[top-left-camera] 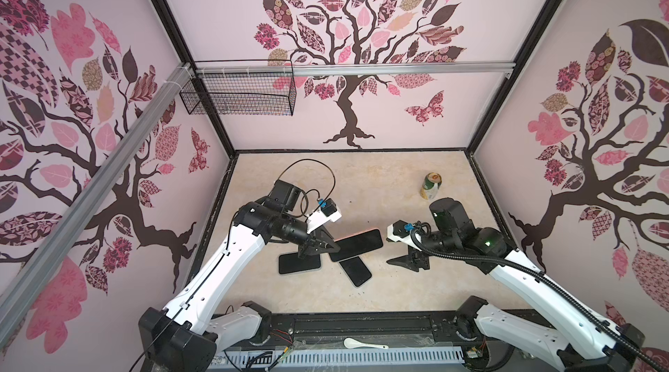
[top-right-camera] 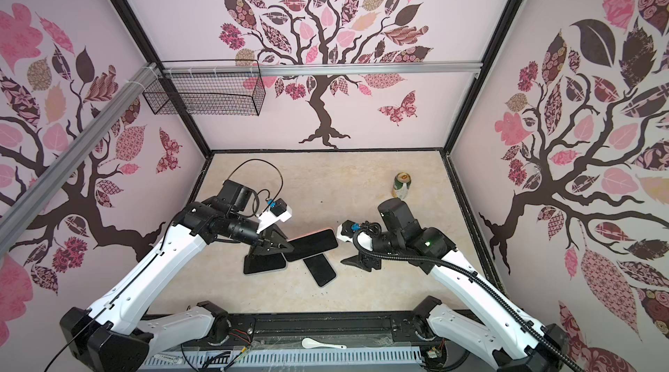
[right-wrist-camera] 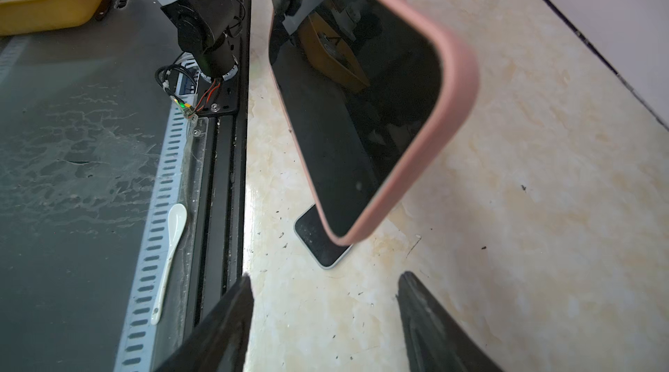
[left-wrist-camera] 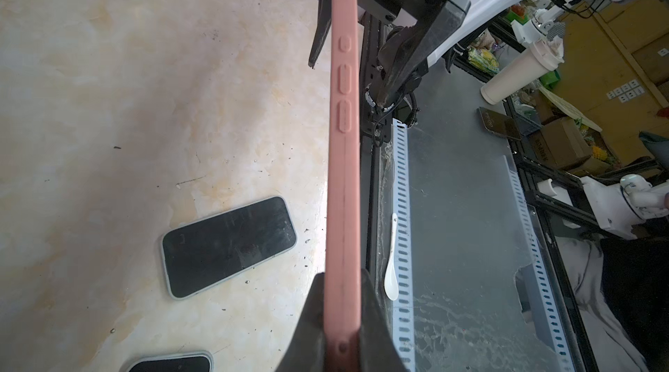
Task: Take the phone out of the phone case
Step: Remove the phone case from the phone.
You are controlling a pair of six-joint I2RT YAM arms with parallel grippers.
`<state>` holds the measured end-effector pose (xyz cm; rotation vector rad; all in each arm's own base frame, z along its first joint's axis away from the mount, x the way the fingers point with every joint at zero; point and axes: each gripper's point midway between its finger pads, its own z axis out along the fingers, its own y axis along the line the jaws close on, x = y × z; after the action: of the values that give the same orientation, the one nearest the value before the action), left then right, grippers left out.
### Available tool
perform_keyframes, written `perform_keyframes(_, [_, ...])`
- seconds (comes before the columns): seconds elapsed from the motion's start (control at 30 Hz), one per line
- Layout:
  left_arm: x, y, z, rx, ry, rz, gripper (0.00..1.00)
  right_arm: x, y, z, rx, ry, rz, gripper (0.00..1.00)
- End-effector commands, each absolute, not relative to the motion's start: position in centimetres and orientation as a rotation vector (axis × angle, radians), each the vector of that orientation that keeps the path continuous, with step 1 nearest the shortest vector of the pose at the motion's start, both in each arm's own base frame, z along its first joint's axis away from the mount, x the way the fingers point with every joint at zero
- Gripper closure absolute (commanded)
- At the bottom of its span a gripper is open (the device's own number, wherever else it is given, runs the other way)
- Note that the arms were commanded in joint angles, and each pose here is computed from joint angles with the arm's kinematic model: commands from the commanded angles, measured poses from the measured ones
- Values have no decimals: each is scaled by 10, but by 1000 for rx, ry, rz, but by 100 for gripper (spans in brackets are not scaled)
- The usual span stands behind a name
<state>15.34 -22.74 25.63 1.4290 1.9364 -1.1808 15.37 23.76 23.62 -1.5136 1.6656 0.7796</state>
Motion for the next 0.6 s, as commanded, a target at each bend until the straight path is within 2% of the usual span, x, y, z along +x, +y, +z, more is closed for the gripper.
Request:
perform_keyframes(0.0, [147,-230,282,1471,1803,-1185,100,151,246,247,-1557,1554,815,39])
perform_keyframes(0.23, [143,-229,280,1491,1815,-1219,100,139,254,247,-1645,1467,908,41])
perform_keyframes(0.43, [144,-230,279,1494,1822,-1227,100,138,259,253,-1664,1400,928,53])
perform_keyframes(0.57, [143,-231,280,1502,1824,-1240,100,136,261,254,-1663,1384,957,55])
